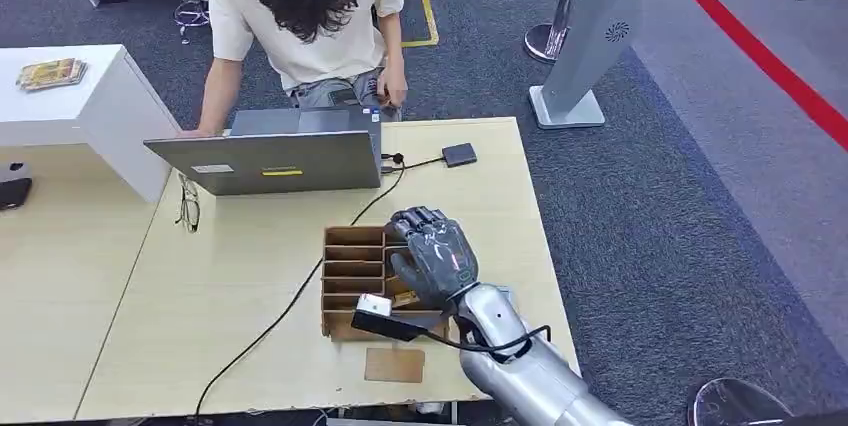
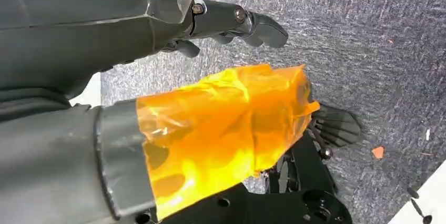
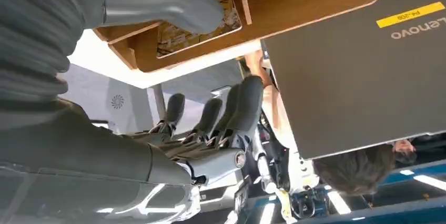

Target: Pass the card to the sensor for recognition and then transmit it.

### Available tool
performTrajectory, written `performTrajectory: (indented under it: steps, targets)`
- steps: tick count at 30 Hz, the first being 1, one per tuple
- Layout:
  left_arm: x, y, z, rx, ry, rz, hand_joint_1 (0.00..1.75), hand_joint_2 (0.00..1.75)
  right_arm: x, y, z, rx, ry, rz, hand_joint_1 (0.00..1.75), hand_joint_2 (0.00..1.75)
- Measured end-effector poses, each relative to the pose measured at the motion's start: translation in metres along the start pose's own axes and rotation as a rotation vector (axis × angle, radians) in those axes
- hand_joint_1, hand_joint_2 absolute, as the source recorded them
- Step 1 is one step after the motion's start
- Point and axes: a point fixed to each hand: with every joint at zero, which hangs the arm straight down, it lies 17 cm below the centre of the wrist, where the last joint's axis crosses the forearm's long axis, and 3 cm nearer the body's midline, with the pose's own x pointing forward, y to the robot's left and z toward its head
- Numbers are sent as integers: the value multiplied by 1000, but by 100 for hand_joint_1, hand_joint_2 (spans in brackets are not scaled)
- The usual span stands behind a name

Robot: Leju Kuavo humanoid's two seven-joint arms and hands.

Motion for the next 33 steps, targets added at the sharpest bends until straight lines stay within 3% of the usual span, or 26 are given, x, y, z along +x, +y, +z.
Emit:
performTrajectory:
  steps: [8, 23, 24, 25, 26, 27, 33]
  targets:
    - [-1, -3, 1, -6, 4, 13, 0, 0, -4, 6, -1, 19, 8, 5, 98, 175]
    - [-4, -7, 1, -18, 15, 35, 0, 0, -15, 17, 1, 51, 23, 24, 94, 175]
    - [-4, -7, 1, -19, 16, 35, 0, 0, -15, 17, 1, 53, 23, 25, 99, 175]
    - [-4, -7, 2, -20, 16, 36, 0, 0, -15, 18, 1, 54, 24, 26, 115, 175]
    - [-4, -8, 2, -20, 17, 37, 0, 0, -16, 18, 1, 54, 24, 27, 115, 175]
    - [-5, -8, 2, -21, 17, 37, 0, 0, -16, 18, 1, 55, 24, 28, 148, 175]
    - [-6, -11, 2, -25, 20, 39, 0, 0, -17, 18, -1, 57, 23, 32, 161, 175]
